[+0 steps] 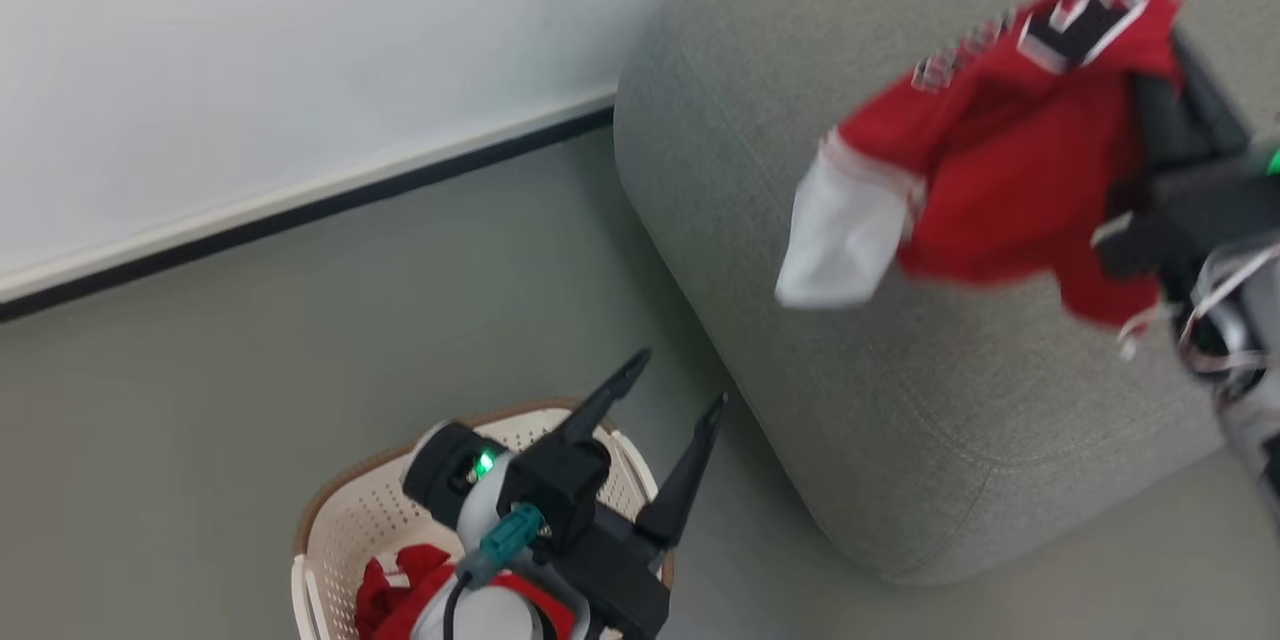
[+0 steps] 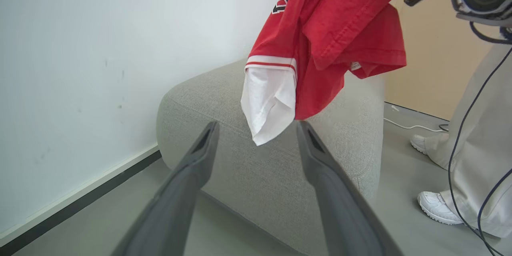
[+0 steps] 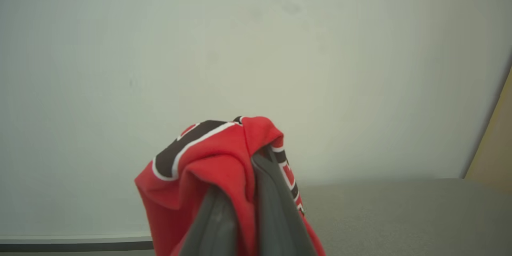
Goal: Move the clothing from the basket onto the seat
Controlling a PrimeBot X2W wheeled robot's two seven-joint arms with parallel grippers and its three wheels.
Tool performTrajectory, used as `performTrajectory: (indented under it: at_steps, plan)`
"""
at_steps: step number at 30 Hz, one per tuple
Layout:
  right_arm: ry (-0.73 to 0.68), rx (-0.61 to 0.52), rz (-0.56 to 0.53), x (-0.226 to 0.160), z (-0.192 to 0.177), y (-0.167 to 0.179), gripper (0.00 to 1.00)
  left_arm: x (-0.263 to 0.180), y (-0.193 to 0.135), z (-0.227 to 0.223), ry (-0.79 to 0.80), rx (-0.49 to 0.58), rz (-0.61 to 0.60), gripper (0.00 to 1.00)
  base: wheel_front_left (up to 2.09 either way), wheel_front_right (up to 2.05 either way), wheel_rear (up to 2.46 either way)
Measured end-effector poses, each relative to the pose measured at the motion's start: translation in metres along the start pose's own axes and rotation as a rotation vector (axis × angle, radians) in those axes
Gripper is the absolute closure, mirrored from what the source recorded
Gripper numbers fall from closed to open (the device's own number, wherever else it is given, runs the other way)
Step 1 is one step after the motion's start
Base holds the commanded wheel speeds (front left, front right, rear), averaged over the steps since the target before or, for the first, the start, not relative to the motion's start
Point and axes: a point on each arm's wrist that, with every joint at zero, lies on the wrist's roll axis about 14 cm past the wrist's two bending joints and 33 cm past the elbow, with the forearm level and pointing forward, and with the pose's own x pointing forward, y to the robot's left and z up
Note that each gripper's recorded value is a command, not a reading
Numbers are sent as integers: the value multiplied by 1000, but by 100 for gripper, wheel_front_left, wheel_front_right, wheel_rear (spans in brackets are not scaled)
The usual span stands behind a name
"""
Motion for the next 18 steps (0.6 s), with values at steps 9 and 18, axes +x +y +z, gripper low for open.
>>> performTrajectory:
  at_steps: [9,18]
  plan:
    - [-73,-35,-56,82,37,-35,100,20,39,7,-33,0,38,0,0,0,0]
    - [2,-49,-172,126,5,-74,100,30,72,-11,-8,-4,66,0,0,0,0]
